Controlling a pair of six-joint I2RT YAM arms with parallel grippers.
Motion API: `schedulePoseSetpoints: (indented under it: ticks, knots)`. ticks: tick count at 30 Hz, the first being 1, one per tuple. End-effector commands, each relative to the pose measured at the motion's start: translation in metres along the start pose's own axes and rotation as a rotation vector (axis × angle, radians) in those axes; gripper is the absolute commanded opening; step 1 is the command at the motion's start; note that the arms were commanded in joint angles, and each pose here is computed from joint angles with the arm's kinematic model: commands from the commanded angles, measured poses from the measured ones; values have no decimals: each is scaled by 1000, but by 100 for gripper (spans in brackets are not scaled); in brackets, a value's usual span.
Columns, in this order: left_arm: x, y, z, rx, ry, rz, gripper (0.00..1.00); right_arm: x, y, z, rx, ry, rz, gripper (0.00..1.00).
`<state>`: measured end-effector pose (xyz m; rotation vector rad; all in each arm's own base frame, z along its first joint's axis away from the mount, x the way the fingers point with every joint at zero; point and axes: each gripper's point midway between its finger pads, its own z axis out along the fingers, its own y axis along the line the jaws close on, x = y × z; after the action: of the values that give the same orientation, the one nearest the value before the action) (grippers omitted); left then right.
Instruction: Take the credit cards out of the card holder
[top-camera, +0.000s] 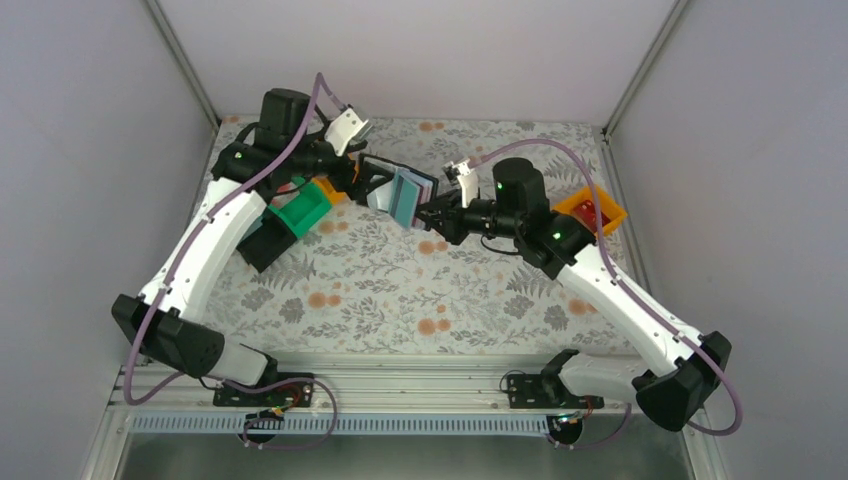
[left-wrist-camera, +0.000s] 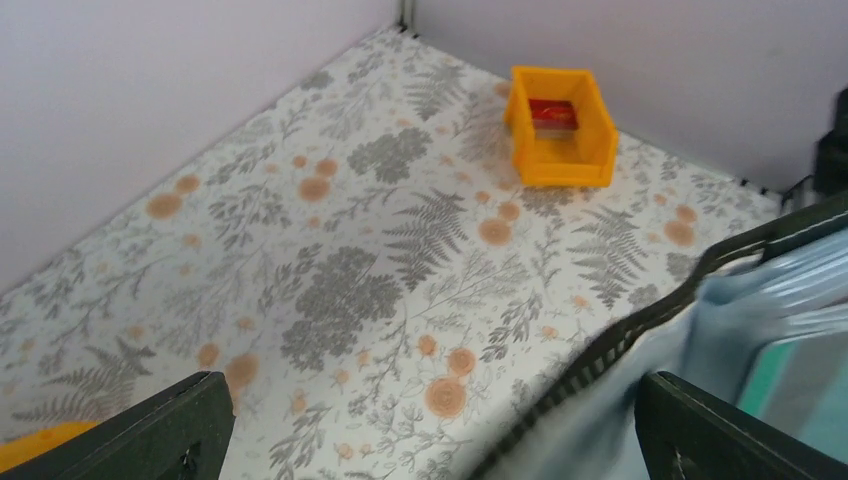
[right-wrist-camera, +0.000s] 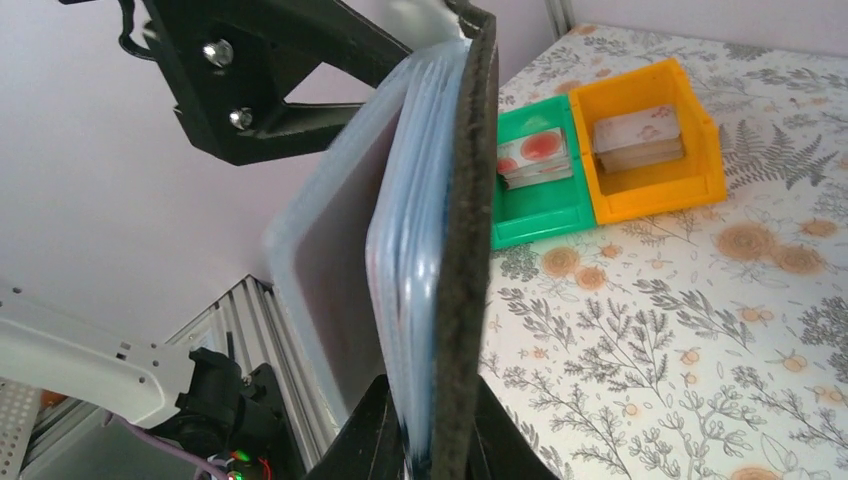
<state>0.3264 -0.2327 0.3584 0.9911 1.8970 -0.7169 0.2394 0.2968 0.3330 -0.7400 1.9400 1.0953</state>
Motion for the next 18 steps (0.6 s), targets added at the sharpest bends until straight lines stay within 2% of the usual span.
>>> schedulePoseSetpoints:
  ticks: [1,8,13,18]
  knots:
    - [10,26,1,-140,51,-9,100,-26,17,-20,-25,-87,-49,4]
    - [12,15,-29,-104,4,86,100,-29,21,-39,-5,-110,-94,4]
    - [8,-37,-44,162,-67,185,100,-25,34,-44,-65,-97,-157,4]
    - [3,-62,-51,299,-112,182,100,-24,41,-47,-95,-94,-194,4]
